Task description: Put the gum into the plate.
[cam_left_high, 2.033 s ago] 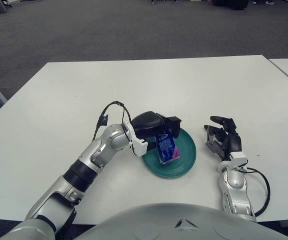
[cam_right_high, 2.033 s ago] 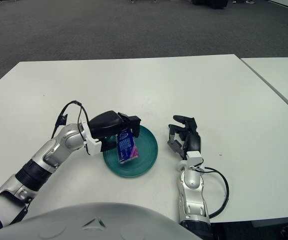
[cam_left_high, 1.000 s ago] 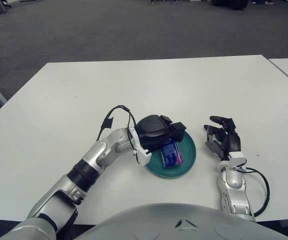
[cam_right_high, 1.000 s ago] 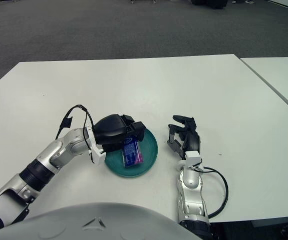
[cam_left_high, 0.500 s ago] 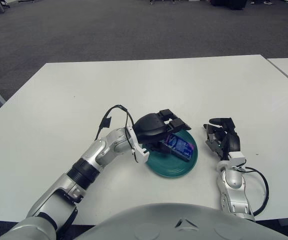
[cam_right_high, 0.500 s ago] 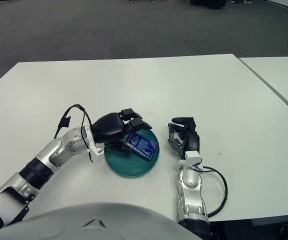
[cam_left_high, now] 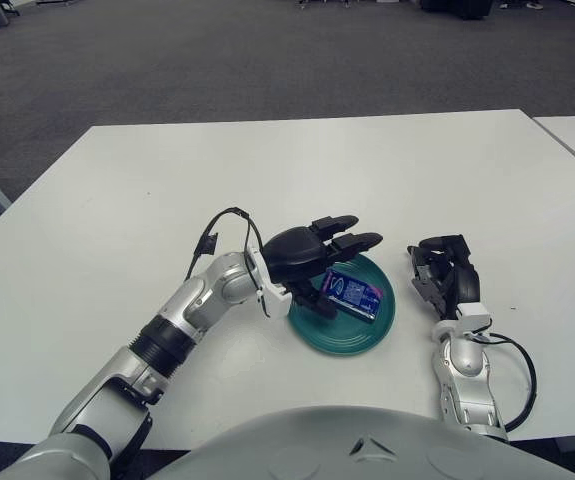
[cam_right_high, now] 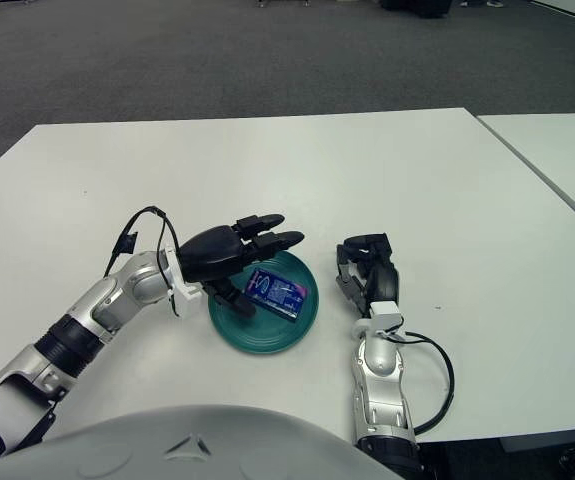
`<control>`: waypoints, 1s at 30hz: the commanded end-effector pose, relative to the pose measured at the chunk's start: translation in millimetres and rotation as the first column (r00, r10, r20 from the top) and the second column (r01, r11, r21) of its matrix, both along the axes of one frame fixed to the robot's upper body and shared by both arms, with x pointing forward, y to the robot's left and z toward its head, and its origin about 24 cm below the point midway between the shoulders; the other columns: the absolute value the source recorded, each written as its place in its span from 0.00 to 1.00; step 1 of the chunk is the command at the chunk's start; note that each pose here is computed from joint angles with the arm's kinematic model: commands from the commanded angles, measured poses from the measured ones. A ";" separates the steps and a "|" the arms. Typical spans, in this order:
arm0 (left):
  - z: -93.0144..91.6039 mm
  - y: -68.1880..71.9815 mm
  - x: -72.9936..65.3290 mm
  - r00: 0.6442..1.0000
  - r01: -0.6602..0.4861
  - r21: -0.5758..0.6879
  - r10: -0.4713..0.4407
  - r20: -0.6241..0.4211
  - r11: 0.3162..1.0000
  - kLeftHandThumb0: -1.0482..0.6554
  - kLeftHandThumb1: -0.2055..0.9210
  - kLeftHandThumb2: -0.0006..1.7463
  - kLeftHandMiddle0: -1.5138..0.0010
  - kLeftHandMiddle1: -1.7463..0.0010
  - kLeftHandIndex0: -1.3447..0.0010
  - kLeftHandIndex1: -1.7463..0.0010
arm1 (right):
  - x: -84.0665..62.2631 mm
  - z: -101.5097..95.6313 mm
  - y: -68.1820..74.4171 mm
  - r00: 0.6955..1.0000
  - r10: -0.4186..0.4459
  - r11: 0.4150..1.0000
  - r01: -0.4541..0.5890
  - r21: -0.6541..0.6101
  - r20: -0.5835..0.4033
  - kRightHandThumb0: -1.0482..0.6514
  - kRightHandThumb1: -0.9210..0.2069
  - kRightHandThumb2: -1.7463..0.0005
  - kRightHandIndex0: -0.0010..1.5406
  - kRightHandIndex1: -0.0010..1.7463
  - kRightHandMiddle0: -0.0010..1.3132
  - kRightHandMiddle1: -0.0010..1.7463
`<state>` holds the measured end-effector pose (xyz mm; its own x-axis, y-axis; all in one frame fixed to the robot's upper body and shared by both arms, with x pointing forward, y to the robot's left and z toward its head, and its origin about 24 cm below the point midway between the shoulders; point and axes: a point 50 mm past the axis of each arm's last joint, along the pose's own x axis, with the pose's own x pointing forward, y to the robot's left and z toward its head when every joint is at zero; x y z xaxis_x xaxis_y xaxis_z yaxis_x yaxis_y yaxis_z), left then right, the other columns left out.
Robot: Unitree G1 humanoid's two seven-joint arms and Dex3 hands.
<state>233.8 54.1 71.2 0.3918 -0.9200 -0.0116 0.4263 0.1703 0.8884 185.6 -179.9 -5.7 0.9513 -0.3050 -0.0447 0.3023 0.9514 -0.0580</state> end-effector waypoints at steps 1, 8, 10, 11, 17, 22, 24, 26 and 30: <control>5.4 5.3 6.7 1.000 -0.020 -0.011 0.019 -0.025 1.000 0.00 1.00 0.10 1.00 1.00 1.00 1.00 | -17.1 -32.1 4.4 0.982 -0.014 0.998 0.024 0.054 -0.189 0.41 0.00 0.75 0.29 0.45 0.22 0.94; 8.1 17.9 19.1 0.987 -0.073 -0.051 0.064 -0.150 0.996 0.00 0.99 0.06 1.00 1.00 1.00 1.00 | -17.6 -31.6 4.6 0.983 -0.008 0.998 0.019 0.057 -0.184 0.41 0.00 0.73 0.31 0.48 0.19 0.97; 6.1 27.8 27.2 0.970 -0.120 -0.060 0.105 -0.219 0.991 0.00 1.00 0.08 1.00 1.00 1.00 1.00 | -17.8 -31.4 4.7 0.983 -0.005 0.998 0.016 0.056 -0.183 0.41 0.00 0.72 0.32 0.49 0.17 0.98; 4.9 31.4 29.7 0.963 -0.137 -0.063 0.118 -0.243 0.989 0.00 1.00 0.10 1.00 1.00 1.00 1.00 | -17.9 -31.3 4.7 0.983 -0.005 0.998 0.015 0.056 -0.183 0.41 0.00 0.72 0.32 0.49 0.16 0.98; -17.3 39.2 23.5 0.801 -0.498 -0.386 0.241 -0.548 0.777 0.00 1.00 0.26 0.99 1.00 0.99 1.00 | -20.0 -30.6 3.3 0.983 -0.003 0.998 0.013 0.055 -0.184 0.41 0.00 0.72 0.33 0.50 0.16 0.99; -31.6 45.2 15.6 0.618 -0.728 -0.461 0.196 -0.761 0.508 0.00 1.00 0.42 0.87 0.98 0.99 0.71 | -20.2 -30.1 2.9 0.983 -0.003 0.998 0.014 0.058 -0.185 0.41 0.00 0.72 0.33 0.50 0.17 0.98; -38.4 50.6 10.5 0.535 -0.816 -0.444 0.195 -0.822 0.369 0.01 1.00 0.45 0.82 0.96 0.96 0.55 | -20.2 -29.7 2.8 0.982 -0.002 0.998 0.013 0.058 -0.187 0.41 0.00 0.72 0.33 0.50 0.17 0.98; -42.9 55.1 7.1 0.483 -0.862 -0.422 0.200 -0.853 0.281 0.01 1.00 0.48 0.79 0.95 0.94 0.46 | -20.1 -29.5 2.7 0.982 -0.002 0.998 0.013 0.058 -0.189 0.41 0.00 0.72 0.32 0.50 0.17 0.98; -53.2 68.0 3.4 0.395 -0.918 -0.375 0.208 -0.895 0.130 0.03 1.00 0.50 0.70 0.91 0.81 0.33 | -19.5 -28.7 3.5 0.982 0.001 0.998 0.010 0.055 -0.189 0.41 0.00 0.72 0.32 0.50 0.17 0.98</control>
<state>235.2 104.6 17.5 0.9838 -0.1791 0.0038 0.1765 0.9654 -0.1918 184.5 -180.5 -5.7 0.9523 -0.2993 -0.0600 0.2961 0.9535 -0.0562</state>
